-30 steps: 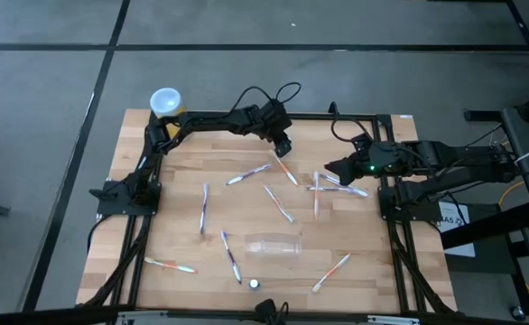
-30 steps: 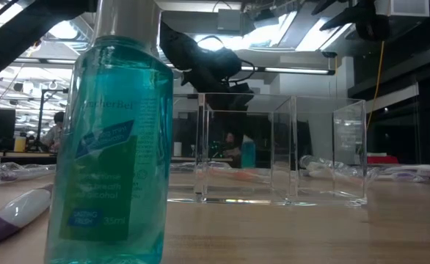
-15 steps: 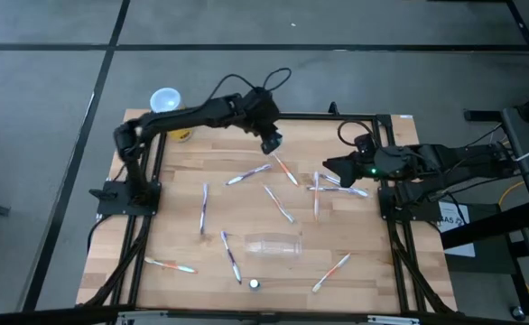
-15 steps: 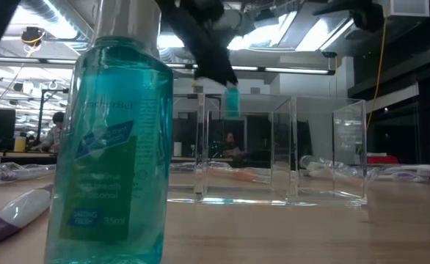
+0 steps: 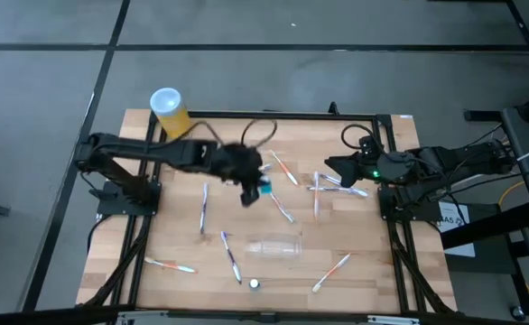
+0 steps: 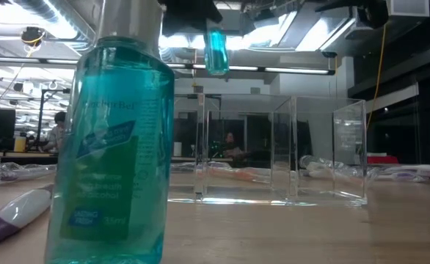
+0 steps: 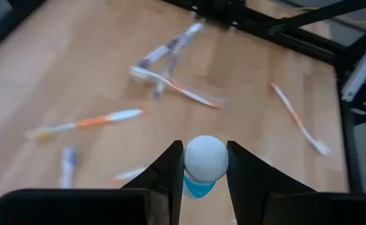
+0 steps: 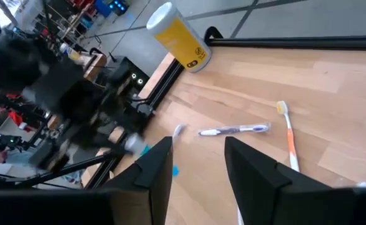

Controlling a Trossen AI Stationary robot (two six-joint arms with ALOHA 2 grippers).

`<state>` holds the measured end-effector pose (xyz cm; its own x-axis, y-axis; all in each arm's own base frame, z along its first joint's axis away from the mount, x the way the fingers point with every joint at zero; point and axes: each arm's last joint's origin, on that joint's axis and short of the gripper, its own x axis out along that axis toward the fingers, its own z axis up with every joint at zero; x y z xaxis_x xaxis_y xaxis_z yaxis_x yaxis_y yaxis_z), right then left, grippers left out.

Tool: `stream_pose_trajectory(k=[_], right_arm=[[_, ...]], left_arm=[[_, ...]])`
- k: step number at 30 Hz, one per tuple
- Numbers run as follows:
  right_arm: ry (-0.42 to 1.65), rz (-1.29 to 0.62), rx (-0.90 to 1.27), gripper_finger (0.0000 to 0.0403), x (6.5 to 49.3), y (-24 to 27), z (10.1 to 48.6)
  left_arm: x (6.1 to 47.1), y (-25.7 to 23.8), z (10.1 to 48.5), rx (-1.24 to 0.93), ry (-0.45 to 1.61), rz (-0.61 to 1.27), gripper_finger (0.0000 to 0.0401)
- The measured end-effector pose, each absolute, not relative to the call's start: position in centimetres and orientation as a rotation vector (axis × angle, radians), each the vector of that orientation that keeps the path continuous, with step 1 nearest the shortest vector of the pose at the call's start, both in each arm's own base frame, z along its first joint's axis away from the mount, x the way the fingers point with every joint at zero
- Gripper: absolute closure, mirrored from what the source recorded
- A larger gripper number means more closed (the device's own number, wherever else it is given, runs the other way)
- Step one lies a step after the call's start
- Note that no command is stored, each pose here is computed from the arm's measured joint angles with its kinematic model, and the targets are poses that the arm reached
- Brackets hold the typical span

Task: Pick & Place toothbrushing station
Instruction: Put the blue mouthwash into the middle section of the transparent organizer

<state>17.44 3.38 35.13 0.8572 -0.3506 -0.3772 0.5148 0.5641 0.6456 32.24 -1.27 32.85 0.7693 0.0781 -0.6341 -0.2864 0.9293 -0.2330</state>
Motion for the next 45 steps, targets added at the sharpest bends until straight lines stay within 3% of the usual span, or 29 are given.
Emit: stream_pose_trajectory(k=[10, 17, 25, 38, 45], right_arm=[[0.183, -0.473, 0.843, 0.0254, 17.8, 3.6, 35.6], [0.212, -0.365, 0.834, 0.0254, 18.5, 4.6, 35.7], [0.250, -0.304, 0.831, 0.0254, 18.2, 6.1, 35.5], [0.205, -0.297, 0.806, 0.0254, 18.2, 8.7, 35.3], [0.192, -0.293, 0.794, 0.0254, 18.5, 9.8, 35.0]], left_arm=[[32.9, -6.3, 32.6, -0.391, 0.586, 0.200, 0.0315], [34.9, -8.5, 30.2, -0.414, 0.616, 0.133, 0.0314], [35.4, -10.7, 27.4, -0.328, 0.734, 0.070, 0.0314], [35.0, -12.7, 27.1, -0.174, 0.704, 0.088, 0.0315], [36.0, -13.5, 25.1, -0.153, 0.740, 0.068, 0.0315]])
